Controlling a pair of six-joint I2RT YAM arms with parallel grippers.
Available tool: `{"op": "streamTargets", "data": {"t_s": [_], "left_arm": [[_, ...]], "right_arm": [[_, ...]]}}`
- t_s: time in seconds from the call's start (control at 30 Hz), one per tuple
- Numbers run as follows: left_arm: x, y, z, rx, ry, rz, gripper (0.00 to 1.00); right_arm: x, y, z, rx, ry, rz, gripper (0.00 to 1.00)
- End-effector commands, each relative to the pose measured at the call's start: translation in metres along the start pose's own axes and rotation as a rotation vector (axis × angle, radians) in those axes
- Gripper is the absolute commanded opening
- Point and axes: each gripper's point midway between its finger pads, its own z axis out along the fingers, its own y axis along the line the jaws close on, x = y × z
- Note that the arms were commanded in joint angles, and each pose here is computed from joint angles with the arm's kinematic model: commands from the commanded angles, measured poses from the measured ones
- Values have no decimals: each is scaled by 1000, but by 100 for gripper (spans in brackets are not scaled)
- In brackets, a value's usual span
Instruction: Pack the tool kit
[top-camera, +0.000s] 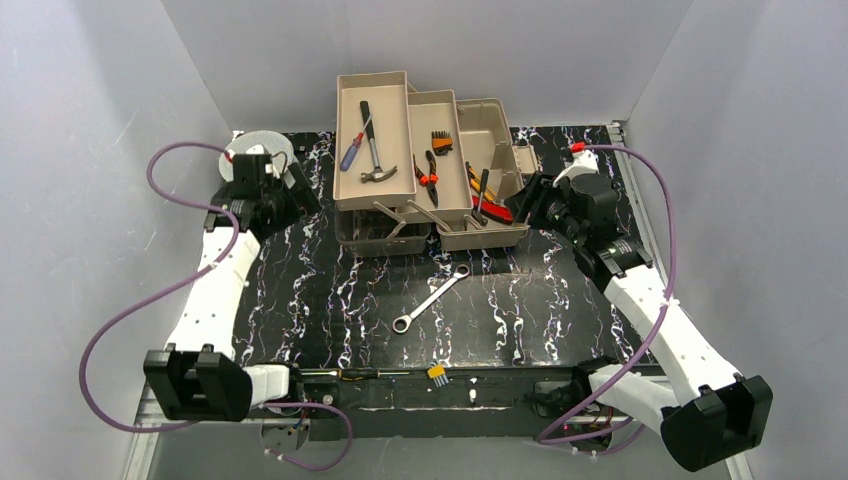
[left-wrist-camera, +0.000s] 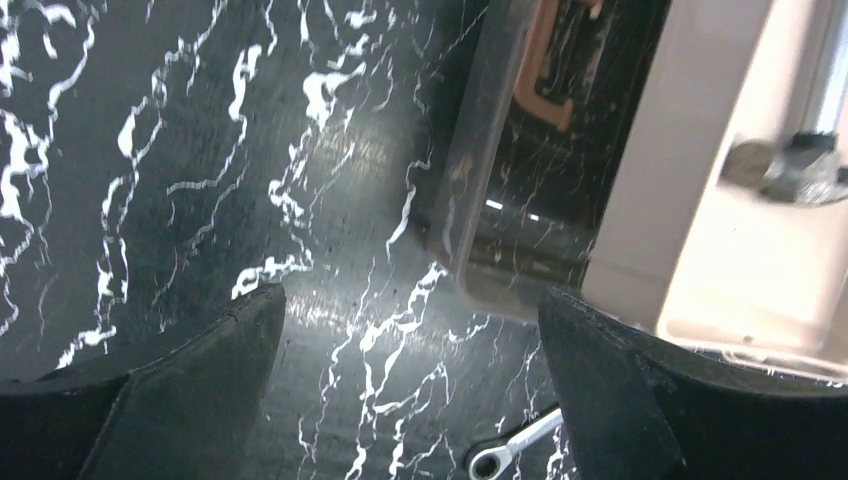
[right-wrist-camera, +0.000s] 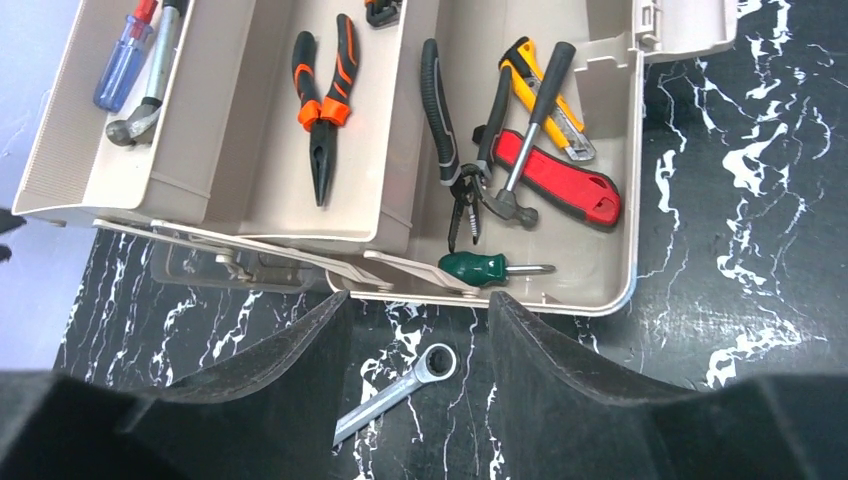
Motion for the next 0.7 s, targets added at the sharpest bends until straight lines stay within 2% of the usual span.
{"op": "streamTargets", "data": {"t_s": [0.0, 0.13, 0.4, 0.53, 0.67], "left_arm": [[1, 4, -18, 57, -76, -66, 98], [22, 12, -8, 82, -10, -96, 98], [57, -19, 19, 296, 165, -169, 98], [75, -17, 30, 307, 206, -194, 98], [83, -18, 40, 314, 234, -237, 98]], "right_arm": [[1, -9, -6, 40, -31, 11, 60], [8, -8, -11, 22, -22, 14, 60], [32, 7, -20, -89, 56, 13, 58], [49, 13, -25, -145, 124, 12, 57], [60, 3, -27, -90, 156, 59, 57]]}}
